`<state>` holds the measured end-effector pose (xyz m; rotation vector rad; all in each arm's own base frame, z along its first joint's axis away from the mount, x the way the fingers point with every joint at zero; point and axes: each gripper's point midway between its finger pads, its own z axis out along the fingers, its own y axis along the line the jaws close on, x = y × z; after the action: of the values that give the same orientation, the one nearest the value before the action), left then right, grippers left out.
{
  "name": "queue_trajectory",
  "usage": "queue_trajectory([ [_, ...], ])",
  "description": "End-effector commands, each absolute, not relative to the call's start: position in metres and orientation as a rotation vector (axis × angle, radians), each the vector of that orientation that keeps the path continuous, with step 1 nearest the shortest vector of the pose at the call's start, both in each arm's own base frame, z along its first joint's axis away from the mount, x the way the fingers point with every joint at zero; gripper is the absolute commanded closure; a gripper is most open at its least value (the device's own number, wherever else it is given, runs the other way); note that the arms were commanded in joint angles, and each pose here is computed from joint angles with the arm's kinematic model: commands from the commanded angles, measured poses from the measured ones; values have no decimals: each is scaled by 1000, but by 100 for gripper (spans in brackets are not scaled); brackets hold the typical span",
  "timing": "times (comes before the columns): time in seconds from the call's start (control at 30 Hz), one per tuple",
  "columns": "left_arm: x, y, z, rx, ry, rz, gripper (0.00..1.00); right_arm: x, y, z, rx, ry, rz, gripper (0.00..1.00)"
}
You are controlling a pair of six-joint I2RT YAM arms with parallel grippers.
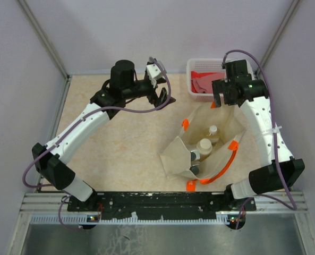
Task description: Place the personal care products into the canvas bag
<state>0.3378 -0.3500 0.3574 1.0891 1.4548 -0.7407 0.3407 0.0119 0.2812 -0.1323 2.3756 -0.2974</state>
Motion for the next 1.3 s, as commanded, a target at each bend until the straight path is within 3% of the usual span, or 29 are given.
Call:
queue_trajectory([
  [0.0, 359, -340, 364, 988, 1487, -650, 0, 344, 15, 332, -58, 2194, -211, 1],
  [0.47, 458, -214, 337, 233, 1964, -502, 0, 397, 40, 370, -30, 1929, -54, 1],
  [0.77, 472, -144, 330, -158, 1978, -180, 0, 412, 45, 357, -23, 1933, -38, 1],
  [1.27, 462, -133, 336, -127, 1924, -134, 0, 428, 43, 366, -27, 1914, -72, 1],
])
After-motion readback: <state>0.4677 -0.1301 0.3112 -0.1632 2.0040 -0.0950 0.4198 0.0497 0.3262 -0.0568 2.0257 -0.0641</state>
